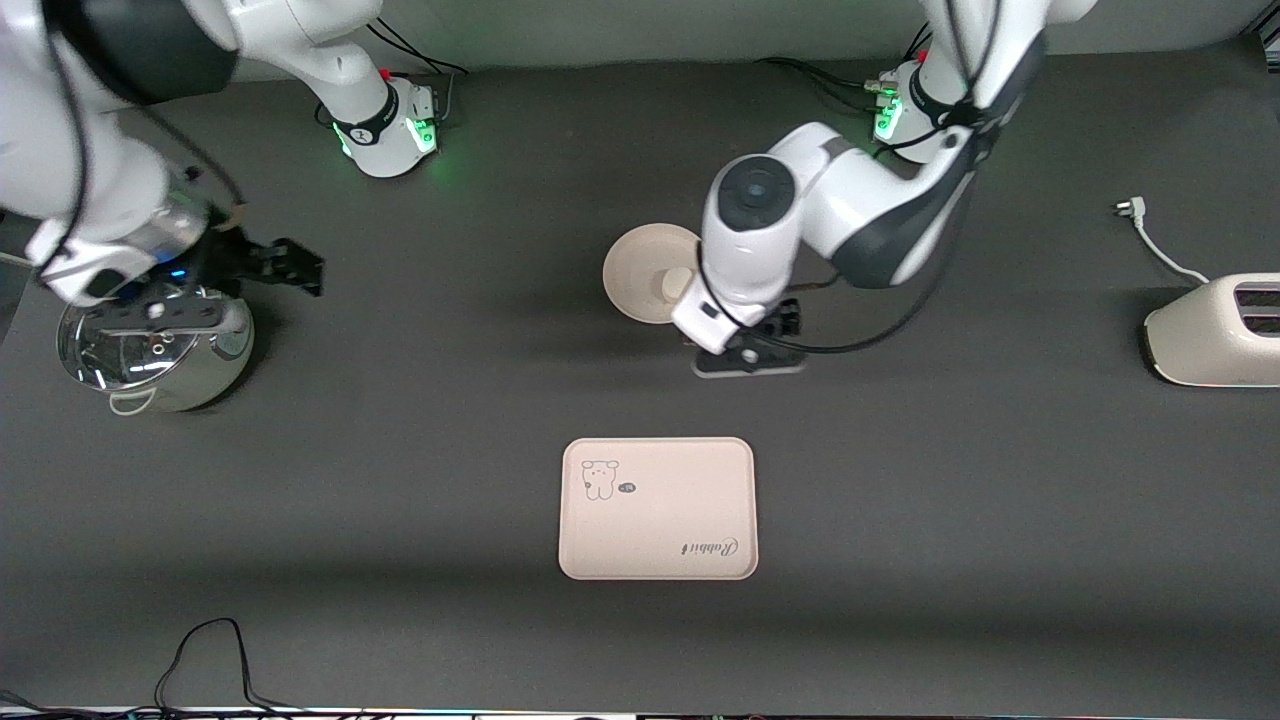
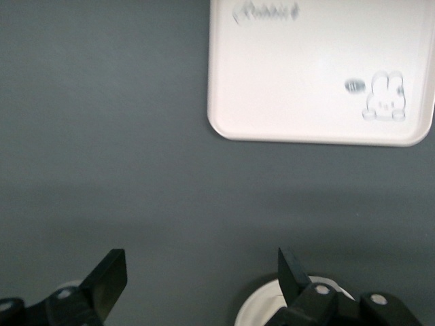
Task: Place bun in plate and plate on tray
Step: 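Release the bun onto the plate while the right gripper reaches the plate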
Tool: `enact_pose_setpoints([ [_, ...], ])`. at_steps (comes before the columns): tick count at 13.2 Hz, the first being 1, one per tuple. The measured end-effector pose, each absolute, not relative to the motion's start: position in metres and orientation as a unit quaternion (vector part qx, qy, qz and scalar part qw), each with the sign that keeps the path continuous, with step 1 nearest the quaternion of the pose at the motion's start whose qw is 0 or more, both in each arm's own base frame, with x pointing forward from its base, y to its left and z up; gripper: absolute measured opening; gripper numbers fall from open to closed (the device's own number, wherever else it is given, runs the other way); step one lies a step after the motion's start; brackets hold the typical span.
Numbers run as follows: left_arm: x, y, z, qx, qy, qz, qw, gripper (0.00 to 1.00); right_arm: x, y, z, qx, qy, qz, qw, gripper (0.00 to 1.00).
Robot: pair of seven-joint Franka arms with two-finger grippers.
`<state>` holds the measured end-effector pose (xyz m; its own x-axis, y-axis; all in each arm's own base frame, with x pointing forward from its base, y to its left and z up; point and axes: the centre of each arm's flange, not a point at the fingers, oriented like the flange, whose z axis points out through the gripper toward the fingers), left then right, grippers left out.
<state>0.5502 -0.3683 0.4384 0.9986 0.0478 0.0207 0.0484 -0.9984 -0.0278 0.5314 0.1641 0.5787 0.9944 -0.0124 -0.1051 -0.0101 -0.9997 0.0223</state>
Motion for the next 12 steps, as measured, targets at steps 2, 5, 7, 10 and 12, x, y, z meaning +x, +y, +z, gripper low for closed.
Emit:
enact_pose_setpoints([
  [2, 0.573, -0.308, 0.481, -0.999, -0.011, -0.02, 0.027, 1.0, 0.522, 0.199, 0.58, 0.998, -0.022, -0.05, -0.007, 1.0],
  [5, 0.589, -0.209, 0.527, -0.998, 0.023, -0.014, 0.056, 1.0, 0.498, 0.275, 0.574, 0.998, -0.045, -0.037, -0.026, 1.0],
  [7, 0.589, -0.153, 0.552, -0.998, 0.041, -0.006, 0.056, 1.0, 0.473, 0.34, 0.561, 0.998, -0.039, -0.035, -0.033, 1.0],
  [10, 0.583, -0.073, 0.576, -0.999, 0.028, -0.006, 0.036, 1.0, 0.445, 0.414, 0.541, 0.999, -0.029, -0.034, -0.028, 1.0],
  [12, 0.575, -0.038, 0.58, -0.999, 0.021, -0.004, 0.03, 1.0, 0.442, 0.44, 0.528, 0.999, -0.023, -0.029, -0.028, 1.0],
])
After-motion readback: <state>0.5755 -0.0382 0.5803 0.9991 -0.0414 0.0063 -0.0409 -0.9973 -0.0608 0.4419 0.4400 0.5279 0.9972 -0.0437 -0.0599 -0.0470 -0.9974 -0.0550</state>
